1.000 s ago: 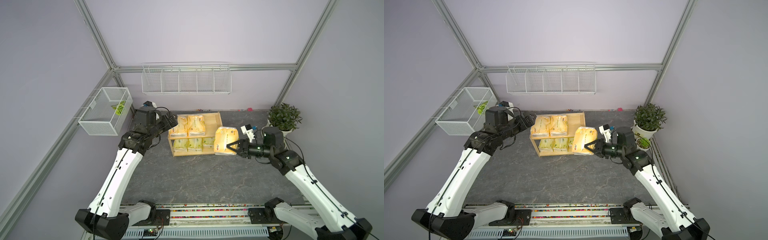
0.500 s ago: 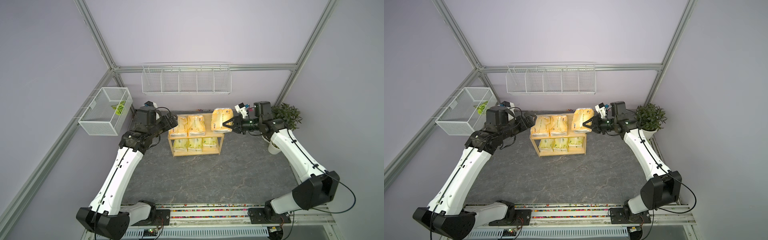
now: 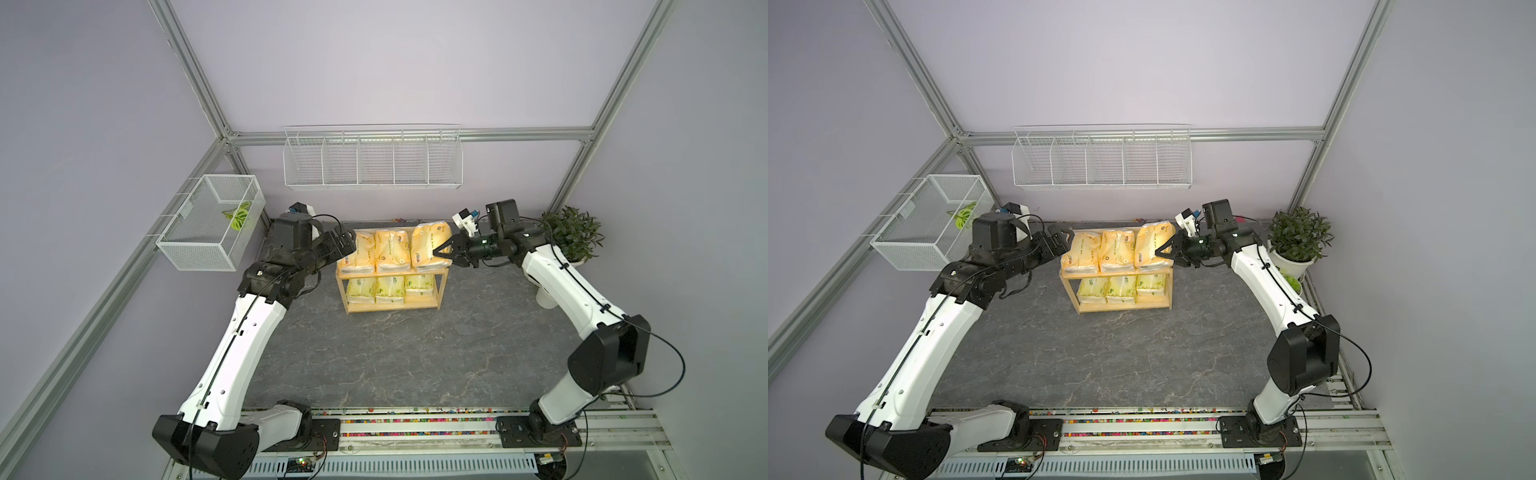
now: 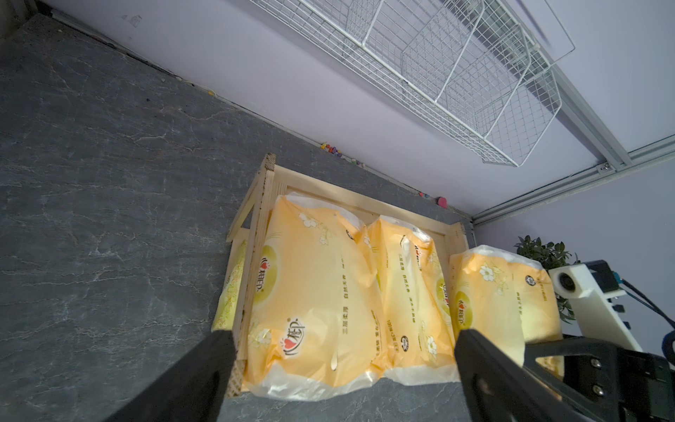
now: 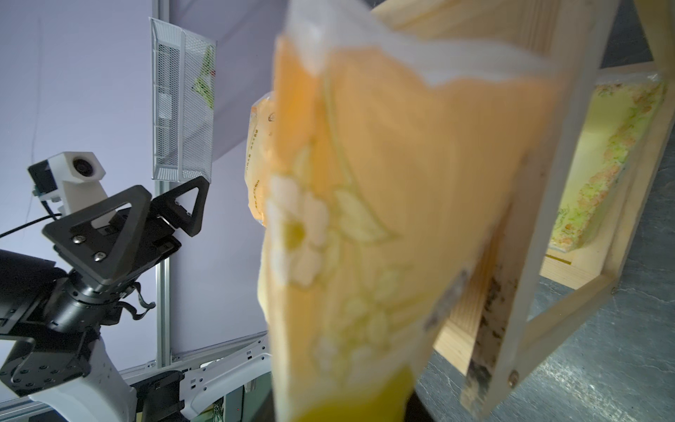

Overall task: Place the tissue boxes on the shelf by color
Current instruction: Place a box of tissues on the shelf.

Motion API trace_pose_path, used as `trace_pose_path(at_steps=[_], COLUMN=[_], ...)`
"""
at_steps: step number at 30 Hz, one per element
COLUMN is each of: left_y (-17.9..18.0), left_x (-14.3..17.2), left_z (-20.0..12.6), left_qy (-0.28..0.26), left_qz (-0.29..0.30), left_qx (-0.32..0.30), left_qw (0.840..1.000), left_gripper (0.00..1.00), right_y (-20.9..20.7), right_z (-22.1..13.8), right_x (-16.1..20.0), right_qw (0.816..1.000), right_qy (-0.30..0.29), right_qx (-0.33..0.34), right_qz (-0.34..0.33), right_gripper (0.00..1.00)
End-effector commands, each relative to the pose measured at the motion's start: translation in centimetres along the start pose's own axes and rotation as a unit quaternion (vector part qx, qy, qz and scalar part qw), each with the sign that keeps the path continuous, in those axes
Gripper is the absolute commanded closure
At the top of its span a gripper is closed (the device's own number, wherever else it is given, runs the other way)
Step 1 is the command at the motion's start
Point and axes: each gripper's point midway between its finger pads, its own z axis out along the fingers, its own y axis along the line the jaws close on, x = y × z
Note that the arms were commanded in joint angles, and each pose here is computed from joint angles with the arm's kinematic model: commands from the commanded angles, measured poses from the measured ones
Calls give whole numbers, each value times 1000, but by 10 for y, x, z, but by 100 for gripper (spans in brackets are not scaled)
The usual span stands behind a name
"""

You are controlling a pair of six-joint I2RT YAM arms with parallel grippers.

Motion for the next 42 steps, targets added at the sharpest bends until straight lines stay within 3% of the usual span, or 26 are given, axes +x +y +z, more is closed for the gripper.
trace_pose_path(at_steps=[1,13,20,25,32,42], left_y=[-1,-1,-3,-4,-6,-1], left_x=[-2,-1,-1,-2,-2,-1], left_z=[-2,-3,-3,-4,-2,2], left_qy=[-6,-8,-7,-8,-6,-5], left_qz=[4,1,-1,-2,-1,1], left_qx=[7,12,16,19,21,11], left_qw=[1000,1000,1000,1000,1000,1000], left_gripper=[0,0,0,0,0,0], right_y=[-1,-7,-9,-6,-21,-39], right_z=[4,15,10,-3,-22,-30], right_x=[-2,-17,-20,-24,-27,-35], right_qw=[1000,999,997,993,977,941], right_qy=[4,13,9,-2,-6,-8], right_qx=[11,43,76,108,201,315], right_qz=[-14,-13,-25,-43,-70,-120], right_gripper=[79,73,44,34,21,19])
